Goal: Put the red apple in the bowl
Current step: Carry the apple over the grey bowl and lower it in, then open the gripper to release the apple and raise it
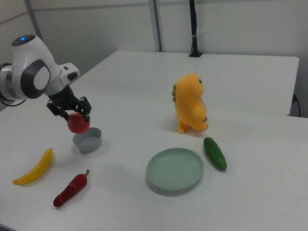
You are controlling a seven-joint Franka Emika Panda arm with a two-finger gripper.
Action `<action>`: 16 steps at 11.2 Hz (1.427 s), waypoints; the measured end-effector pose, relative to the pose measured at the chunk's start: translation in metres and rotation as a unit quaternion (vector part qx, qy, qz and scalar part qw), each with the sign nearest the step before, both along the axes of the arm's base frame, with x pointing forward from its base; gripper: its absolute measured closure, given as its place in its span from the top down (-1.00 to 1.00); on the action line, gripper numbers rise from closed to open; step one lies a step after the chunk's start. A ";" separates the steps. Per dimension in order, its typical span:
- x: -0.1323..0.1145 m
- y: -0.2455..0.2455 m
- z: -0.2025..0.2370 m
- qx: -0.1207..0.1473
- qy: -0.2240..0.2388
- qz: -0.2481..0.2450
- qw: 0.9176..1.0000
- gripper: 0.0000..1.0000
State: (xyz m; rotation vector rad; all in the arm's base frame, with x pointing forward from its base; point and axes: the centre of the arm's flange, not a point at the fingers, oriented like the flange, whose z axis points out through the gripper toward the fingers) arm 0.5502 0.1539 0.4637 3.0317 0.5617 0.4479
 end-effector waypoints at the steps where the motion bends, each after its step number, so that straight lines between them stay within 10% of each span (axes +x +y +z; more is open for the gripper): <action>1: -0.001 0.003 -0.011 0.005 -0.014 0.004 1.000 0.57; 16: 0.021 0.048 -0.112 0.076 -0.120 -0.007 0.990 0.57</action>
